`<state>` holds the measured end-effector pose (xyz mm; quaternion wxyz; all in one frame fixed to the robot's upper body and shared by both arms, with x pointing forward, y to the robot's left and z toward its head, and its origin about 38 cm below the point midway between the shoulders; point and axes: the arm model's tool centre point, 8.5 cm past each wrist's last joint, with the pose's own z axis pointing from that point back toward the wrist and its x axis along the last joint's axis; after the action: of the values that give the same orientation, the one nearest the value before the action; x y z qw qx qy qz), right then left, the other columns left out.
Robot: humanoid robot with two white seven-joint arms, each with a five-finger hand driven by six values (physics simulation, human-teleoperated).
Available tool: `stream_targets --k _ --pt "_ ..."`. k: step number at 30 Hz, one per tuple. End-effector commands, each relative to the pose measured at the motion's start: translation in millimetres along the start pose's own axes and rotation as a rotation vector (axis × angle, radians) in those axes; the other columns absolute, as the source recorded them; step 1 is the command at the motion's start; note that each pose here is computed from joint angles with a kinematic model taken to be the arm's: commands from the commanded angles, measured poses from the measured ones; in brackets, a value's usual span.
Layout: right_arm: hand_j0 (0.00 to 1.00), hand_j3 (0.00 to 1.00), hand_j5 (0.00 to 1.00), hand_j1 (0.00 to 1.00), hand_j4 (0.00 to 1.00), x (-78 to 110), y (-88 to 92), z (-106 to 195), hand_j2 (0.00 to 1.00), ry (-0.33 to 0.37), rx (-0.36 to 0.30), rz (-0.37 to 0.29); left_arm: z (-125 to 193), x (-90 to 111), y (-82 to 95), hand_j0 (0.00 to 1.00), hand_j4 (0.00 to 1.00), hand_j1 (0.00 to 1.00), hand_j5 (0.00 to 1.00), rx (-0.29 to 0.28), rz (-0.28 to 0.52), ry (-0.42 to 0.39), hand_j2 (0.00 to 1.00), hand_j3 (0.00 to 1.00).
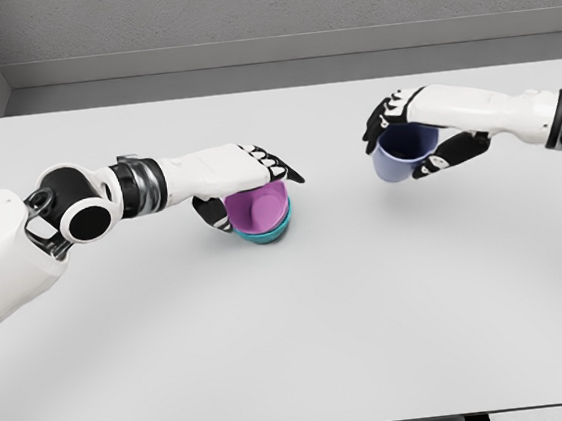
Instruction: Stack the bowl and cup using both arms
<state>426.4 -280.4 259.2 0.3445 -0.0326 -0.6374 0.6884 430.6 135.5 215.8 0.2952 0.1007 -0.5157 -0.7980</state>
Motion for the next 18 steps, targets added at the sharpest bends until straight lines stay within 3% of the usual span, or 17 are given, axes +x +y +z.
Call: stream_targets --k 1,7,11,14,18 --pt "0.59 0.59 0.59 0.59 0.59 4.1 -1.0 -2.3 0.59 -0.014 -0.005 -0.001 1.5 -1.1 2.0 1.00 1.00 1.00 1.00 0.007 0.000 0.004 1.00 1.00" --pt "0.59 0.59 0.59 0.59 0.59 5.3 -3.6 -3.1 0.59 -0.017 -0.008 0.006 16.7 -10.7 21.7 1.00 1.00 1.00 1.00 0.081 0.012 0.030 1.00 1.00" --pt "0.59 0.59 0.59 0.59 0.59 15.9 -6.0 -14.0 0.59 -0.058 -0.018 0.017 29.5 -16.9 35.8 1.00 1.00 1.00 1.00 0.141 0.018 0.042 1.00 1.00" --pt "0.59 0.59 0.59 0.59 0.59 23.8 -7.0 -19.6 0.59 -0.085 -0.022 0.027 61.0 -18.2 58.6 1.00 1.00 1.00 1.00 0.259 -0.096 -0.057 1.00 1.00" --pt "0.59 0.59 0.59 0.59 0.59 34.1 -8.5 -30.6 0.59 -0.125 -0.029 0.035 102.1 -44.8 65.6 1.00 1.00 1.00 1.00 0.390 -0.042 0.031 1.00 1.00"
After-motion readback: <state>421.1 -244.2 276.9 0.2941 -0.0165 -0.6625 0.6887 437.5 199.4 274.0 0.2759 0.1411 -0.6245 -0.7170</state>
